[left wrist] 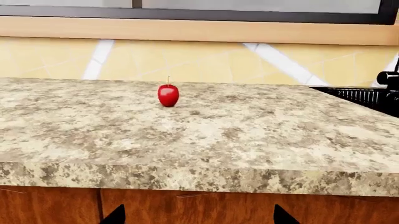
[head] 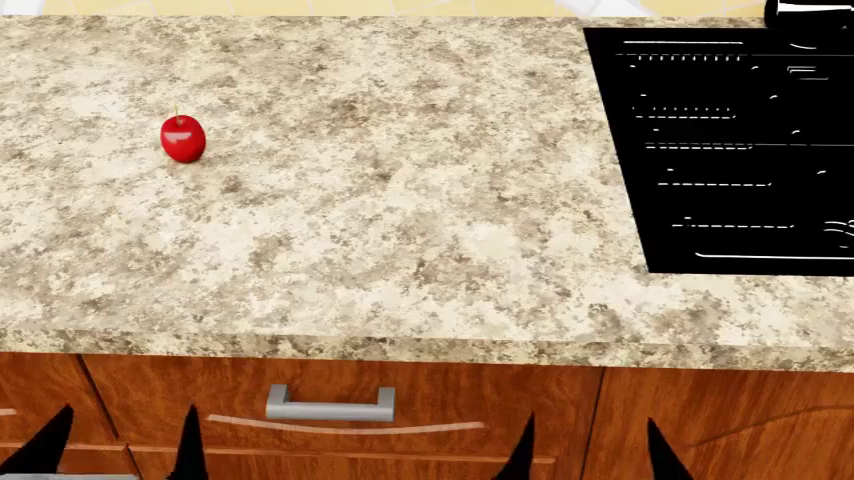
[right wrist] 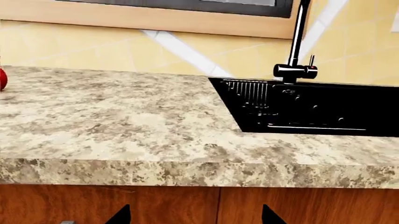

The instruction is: Place the cherry and the sweet potato on separate cutting boards.

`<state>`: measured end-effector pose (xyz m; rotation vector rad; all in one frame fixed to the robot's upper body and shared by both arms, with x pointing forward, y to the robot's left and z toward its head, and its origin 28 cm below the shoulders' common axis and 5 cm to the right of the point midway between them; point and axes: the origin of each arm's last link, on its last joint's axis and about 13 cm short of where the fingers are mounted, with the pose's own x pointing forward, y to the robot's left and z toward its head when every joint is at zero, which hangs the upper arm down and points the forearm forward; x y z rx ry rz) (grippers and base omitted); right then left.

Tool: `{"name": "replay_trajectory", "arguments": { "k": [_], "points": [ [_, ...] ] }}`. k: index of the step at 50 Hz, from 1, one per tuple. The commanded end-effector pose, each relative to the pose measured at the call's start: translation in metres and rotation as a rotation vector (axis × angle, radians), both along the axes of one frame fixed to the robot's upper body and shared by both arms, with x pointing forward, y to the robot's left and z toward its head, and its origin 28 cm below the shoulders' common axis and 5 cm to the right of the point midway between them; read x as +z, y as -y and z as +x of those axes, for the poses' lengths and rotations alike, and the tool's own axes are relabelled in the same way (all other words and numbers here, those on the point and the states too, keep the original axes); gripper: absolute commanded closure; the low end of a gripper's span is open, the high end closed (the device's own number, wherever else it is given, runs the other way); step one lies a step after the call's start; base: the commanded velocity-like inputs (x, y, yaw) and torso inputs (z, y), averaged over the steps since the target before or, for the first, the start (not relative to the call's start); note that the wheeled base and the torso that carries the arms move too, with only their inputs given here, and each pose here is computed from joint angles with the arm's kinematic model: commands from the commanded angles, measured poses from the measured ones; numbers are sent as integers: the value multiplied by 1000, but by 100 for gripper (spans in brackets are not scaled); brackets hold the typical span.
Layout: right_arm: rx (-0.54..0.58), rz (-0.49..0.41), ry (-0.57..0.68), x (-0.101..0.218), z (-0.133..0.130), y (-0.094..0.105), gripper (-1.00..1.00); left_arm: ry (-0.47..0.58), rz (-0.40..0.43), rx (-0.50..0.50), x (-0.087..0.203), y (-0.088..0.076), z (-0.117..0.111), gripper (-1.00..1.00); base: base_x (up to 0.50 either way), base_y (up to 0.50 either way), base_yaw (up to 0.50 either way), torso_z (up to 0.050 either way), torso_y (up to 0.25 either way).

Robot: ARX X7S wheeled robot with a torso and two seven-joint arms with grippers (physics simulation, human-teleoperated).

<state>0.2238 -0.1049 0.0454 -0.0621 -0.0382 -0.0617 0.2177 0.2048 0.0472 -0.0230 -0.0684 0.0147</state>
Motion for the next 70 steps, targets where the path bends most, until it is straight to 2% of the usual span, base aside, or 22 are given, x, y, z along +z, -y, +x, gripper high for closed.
{"name": "replay_trajectory", "arguments": {
  "k": [1, 4, 6, 8, 9, 10, 11, 13, 14, 18, 20, 29, 30, 37, 44, 45, 55, 58, 59, 60, 62, 70],
  "points": [
    [-14, -33, 111, 85, 13, 20, -100, 65, -30, -49, 87, -15, 13, -100, 0, 0, 0, 0, 0],
    [17, -46, 132, 110, 19, 24, -100, 68, -14, -70, 109, -19, 18, -100, 0, 0, 0, 0, 0],
    [41, -49, 143, 125, 23, 27, -100, 79, 26, -94, 123, -21, 20, -100, 0, 0, 0, 0, 0],
    [57, -42, 139, 138, 30, 35, -100, 23, -66, -158, 142, -23, 26, -100, 0, 0, 0, 0, 0],
    [73, -36, 137, 140, 31, 35, -100, 13, -70, -167, 145, -23, 28, -100, 0, 0, 0, 0, 0],
    [86, -31, 66, 141, 36, 38, -100, 15, -68, -155, 154, -27, 35, -100, 0, 0, 0, 0, 0],
    [69, -63, 70, 146, 42, 42, -100, 22, 16, -129, 160, -32, 47, -100, 0, 0, 0, 0, 0],
    [71, -53, 76, 151, 44, 44, -100, 3, 19, -121, 162, -36, 55, -100, 0, 0, 0, 0, 0],
    [70, -48, 83, 154, 45, 46, -100, 0, 55, -114, 160, -37, 57, -100, 0, 0, 0, 0, 0],
    [69, -82, 38, 148, 49, 50, -100, -48, 50, -117, 148, -38, 65, -100, 0, 0, 0, 0, 0],
    [72, -78, 55, 148, 48, 51, -100, -56, 64, -119, 147, -34, 68, -100, 121, 0, 0, 0, 0],
    [56, -72, 45, 142, 54, 54, -100, -76, 91, -89, 145, -36, 79, -100, 418, 0, 0, 0, 0],
    [55, -71, 40, 140, 54, 54, -100, -110, 92, -91, 143, -35, 80, -100, 441, 0, 0, 0, 0],
    [74, -75, 23, 135, 53, 51, -100, -143, 108, -73, 134, -41, 87, -100, 439, 0, 0, 0, 0],
    [81, -75, 24, 135, 52, 52, -100, -164, 139, -58, 132, -44, 89, -100, 439, 0, 0, 0, 0],
    [92, -35, 19, 135, 52, 52, -100, -164, 139, -58, 132, -44, 89, -100, 438, 0, 0, 0, 0],
    [92, -37, 19, 135, 50, 52, -100, -193, 168, -50, 126, -46, 91, -100, 437, 0, 0, 0, 0],
    [87, -37, 21, 136, 49, 52, -100, -222, 172, -50, 120, -46, 91, -100, 243, 0, 0, 0, 5],
    [90, -38, 20, 135, 49, 51, -100, -270, 149, -82, 116, -46, 91, -100, 0, 0, 0, 0, 0],
    [91, -34, 21, 135, 49, 51, -100, -266, 179, -67, 115, -46, 92, -100, 0, 0, 0, 0, 0],
    [89, -27, 22, 134, 47, 51, -100, -260, 182, -49, 112, -50, 95, -100, 0, 0, 0, 0, 0],
    [81, -23, 24, 133, 44, 53, -100, -356, 159, 5, 86, -64, 110, -100, 0, 0, 0, 0, 0]
  ]
}}
